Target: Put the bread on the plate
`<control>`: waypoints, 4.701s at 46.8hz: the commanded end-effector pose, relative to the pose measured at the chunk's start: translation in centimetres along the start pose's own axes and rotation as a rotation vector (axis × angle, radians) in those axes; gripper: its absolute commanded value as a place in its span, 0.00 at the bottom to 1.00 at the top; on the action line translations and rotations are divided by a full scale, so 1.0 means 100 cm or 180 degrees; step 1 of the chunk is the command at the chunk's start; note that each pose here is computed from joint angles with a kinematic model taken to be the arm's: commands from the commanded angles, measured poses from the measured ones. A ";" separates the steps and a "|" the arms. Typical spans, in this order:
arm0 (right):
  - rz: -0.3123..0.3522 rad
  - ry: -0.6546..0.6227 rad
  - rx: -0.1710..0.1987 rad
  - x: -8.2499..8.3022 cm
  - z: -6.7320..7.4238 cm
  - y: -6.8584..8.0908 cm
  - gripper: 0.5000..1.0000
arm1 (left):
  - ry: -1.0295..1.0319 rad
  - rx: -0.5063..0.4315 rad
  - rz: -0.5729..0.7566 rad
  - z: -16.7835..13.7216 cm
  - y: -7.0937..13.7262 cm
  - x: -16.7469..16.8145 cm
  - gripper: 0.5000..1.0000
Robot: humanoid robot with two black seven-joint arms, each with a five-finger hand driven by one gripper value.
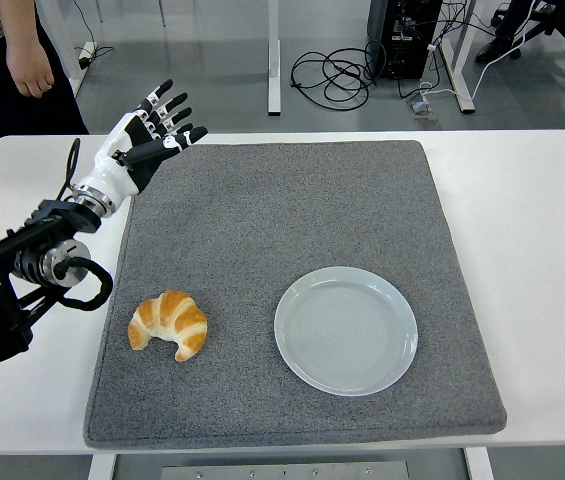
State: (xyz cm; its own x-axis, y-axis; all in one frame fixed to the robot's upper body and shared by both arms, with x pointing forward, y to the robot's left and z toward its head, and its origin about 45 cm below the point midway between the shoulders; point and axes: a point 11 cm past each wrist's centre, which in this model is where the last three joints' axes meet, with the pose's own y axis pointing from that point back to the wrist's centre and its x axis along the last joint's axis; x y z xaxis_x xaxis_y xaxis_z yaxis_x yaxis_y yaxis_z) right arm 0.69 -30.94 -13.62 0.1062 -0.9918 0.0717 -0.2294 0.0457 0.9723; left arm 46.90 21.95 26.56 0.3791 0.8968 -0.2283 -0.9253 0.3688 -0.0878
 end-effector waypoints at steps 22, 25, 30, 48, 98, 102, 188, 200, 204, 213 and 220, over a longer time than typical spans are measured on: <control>0.0001 -0.0005 0.0006 0.000 0.000 0.000 1.00 | -0.1351 0.0152 -0.0734 0.084 0.024 -0.060 0.87; 0.0001 -0.0005 0.0006 0.000 0.000 0.000 1.00 | -0.1534 0.0254 -0.0766 0.089 0.027 -0.057 0.87; 0.0001 -0.0005 0.0001 0.000 0.000 0.000 1.00 | -0.1832 0.0439 -0.0832 0.104 0.029 -0.058 0.87; 0.0001 -0.0005 0.0001 0.000 0.000 0.000 1.00 | -0.3058 0.0598 -0.1529 0.139 0.048 -0.063 0.88; 0.0003 -0.0005 0.0021 0.000 -0.004 -0.001 1.00 | -0.3648 0.1112 -0.2105 0.010 0.155 -0.021 0.88; 0.0002 -0.0001 0.0020 0.000 -0.004 -0.001 1.00 | -0.3649 0.1008 -0.2076 0.004 0.149 -0.022 0.88; 0.0010 0.0005 0.0014 0.001 -0.003 0.000 1.00 | -0.3555 0.0829 -0.1981 -0.064 0.150 -0.004 0.80; 0.0010 0.0005 0.0014 0.001 -0.003 0.000 1.00 | -0.3597 0.0822 -0.1970 -0.066 0.147 0.000 0.48; 0.0010 0.0005 0.0014 0.001 -0.003 0.000 1.00 | -0.3595 0.0809 -0.1975 -0.066 0.146 -0.002 0.33; 0.0010 0.0005 0.0014 0.001 -0.003 0.000 1.00 | -0.3707 0.0781 -0.2006 -0.063 0.143 0.001 0.00; 0.0010 0.0005 0.0014 0.001 -0.003 0.000 1.00 | -0.3796 0.0742 -0.1970 -0.057 0.137 0.005 0.00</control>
State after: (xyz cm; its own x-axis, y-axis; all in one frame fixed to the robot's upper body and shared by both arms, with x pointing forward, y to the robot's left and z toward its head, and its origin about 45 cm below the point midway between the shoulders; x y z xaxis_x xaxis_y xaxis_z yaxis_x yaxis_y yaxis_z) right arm 0.97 -31.00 -13.61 0.1070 -0.9914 0.0751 -0.2338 0.0483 0.9711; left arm 34.01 25.92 19.48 0.6224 0.1903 0.7592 -0.6179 0.7149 0.3274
